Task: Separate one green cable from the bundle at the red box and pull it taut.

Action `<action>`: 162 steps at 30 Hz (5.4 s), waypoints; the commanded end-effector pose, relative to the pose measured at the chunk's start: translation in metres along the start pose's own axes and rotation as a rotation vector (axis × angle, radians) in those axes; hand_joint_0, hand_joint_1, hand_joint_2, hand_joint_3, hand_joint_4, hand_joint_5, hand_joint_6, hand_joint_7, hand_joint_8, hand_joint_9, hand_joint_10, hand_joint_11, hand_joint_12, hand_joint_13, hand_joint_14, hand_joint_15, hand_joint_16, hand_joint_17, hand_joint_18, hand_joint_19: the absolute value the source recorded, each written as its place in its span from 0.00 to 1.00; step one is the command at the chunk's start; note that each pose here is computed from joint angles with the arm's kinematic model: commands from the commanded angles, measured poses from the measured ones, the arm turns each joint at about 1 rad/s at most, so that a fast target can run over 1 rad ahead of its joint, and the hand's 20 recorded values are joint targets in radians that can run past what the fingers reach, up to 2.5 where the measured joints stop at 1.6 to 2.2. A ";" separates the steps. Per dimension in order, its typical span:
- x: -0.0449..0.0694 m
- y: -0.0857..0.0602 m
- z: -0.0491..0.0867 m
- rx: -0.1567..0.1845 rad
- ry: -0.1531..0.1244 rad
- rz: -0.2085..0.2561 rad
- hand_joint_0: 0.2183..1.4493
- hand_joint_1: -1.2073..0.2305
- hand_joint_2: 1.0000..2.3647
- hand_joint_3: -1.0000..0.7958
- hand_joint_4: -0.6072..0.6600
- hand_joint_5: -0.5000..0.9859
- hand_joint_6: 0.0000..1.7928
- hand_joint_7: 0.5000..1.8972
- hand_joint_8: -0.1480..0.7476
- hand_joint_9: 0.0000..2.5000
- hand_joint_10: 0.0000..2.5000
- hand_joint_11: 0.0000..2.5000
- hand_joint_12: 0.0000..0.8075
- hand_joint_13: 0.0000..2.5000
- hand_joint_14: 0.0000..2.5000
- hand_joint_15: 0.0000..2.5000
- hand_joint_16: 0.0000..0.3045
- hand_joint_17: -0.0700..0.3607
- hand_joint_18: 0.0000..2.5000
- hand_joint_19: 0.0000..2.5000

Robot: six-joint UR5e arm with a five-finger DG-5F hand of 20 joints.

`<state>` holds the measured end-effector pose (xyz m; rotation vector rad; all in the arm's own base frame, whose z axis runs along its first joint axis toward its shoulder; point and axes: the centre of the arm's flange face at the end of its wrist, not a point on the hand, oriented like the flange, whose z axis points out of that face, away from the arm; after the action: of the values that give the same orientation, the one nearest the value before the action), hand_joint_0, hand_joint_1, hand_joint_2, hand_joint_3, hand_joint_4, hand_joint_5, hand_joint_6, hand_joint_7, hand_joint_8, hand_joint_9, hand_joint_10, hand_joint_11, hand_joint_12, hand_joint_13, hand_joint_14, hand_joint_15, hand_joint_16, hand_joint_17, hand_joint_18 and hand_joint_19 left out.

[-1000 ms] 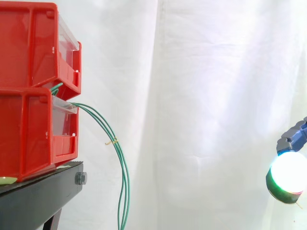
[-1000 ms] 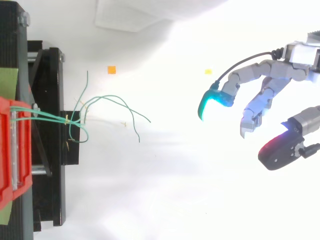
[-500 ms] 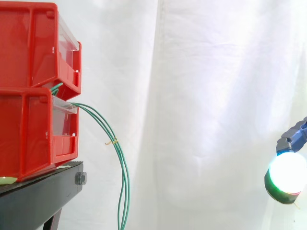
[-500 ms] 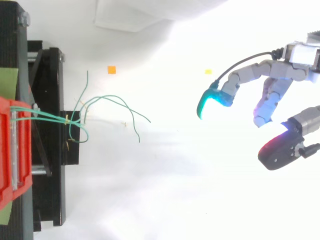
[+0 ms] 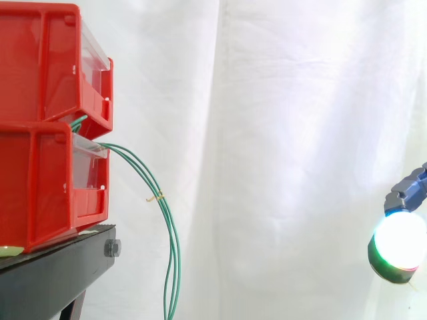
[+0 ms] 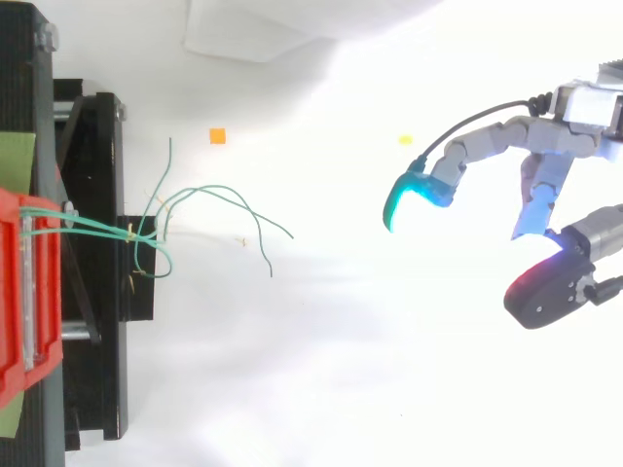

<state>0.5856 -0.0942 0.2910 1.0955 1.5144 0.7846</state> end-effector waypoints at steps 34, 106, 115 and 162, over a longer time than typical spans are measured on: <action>0.000 0.000 0.000 0.000 0.000 0.001 0.20 0.51 0.00 0.28 0.65 0.20 0.28 0.14 0.51 0.53 0.01 0.38 0.53 0.54 0.01 0.36 0.24 0.54 0.50 0.28; 0.000 0.000 0.000 0.000 0.000 0.000 0.21 0.49 0.00 0.28 0.63 0.21 0.28 0.14 0.47 0.42 0.01 0.31 0.49 0.46 0.01 0.33 0.21 0.50 0.42 0.30; 0.000 0.001 0.000 -0.001 0.000 0.000 0.21 0.49 0.00 0.28 0.63 0.21 0.28 0.14 0.47 0.41 0.01 0.29 0.49 0.46 0.01 0.33 0.21 0.50 0.41 0.30; 0.000 0.000 0.000 0.000 0.000 0.001 0.22 0.49 0.00 0.28 0.63 0.21 0.28 0.15 0.41 0.37 0.01 0.27 0.46 0.42 0.01 0.31 0.20 0.48 0.39 0.30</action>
<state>0.5856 -0.0942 0.2910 1.0960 1.5142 0.7850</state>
